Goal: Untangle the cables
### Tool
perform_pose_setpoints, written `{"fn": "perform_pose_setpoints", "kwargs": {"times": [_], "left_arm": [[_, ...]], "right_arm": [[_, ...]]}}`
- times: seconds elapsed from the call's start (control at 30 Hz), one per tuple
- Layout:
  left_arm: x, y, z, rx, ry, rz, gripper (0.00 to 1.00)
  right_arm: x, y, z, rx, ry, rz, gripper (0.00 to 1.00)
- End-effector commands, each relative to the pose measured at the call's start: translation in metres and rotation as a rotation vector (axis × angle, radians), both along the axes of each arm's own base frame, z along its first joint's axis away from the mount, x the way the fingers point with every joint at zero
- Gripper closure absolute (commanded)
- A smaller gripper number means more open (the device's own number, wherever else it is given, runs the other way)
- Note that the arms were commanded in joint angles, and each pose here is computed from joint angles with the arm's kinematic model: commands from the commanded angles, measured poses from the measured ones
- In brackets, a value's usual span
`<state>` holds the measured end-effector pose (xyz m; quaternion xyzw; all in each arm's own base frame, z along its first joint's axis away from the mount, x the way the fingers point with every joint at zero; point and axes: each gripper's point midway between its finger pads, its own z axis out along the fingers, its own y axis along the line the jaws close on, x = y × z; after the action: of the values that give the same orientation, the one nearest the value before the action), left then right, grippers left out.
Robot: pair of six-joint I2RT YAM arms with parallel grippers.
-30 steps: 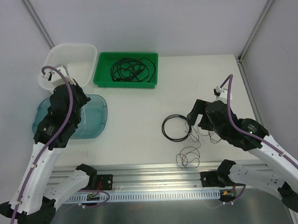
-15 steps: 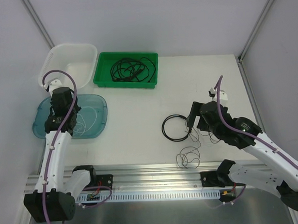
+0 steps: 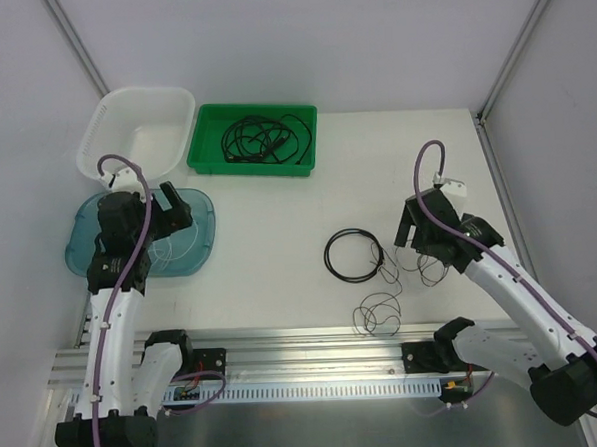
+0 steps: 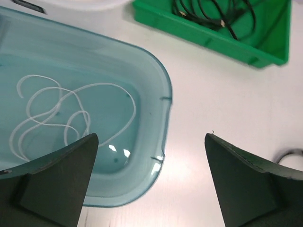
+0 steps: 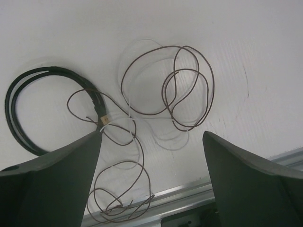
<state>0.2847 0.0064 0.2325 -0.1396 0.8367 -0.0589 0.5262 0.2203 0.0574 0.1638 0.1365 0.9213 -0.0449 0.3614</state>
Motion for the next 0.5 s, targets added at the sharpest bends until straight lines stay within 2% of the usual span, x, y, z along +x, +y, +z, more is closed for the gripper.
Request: {"fn": "perform_pose_setpoints", "kwargs": {"times": [0.0,0.17,0.3,0.47], "left_arm": [[-0.012,-0.05,-0.01,-0.077,-0.003,-0.261,0.04],[-0.023,-0.068,-0.037,-0.041,0.029,-0.348,0.03],[-0.028,-0.079,-0.05,-0.035,0.026,-0.401,0.03],[-0.035,-0.089,-0.064,-0.035,0.044,-0.449,0.03]], "right_arm": [[0.01,-0.006,-0.018,0.012,0.061,0.001,0.08],[0.026,0.002,-0.053,0.077,0.15,-0.035,0.2],[0.046,0.01,-0.07,0.125,0.154,-0.088,0.32],[0.062,0.015,-0.097,0.158,0.18,-0.167,0.41]]}}
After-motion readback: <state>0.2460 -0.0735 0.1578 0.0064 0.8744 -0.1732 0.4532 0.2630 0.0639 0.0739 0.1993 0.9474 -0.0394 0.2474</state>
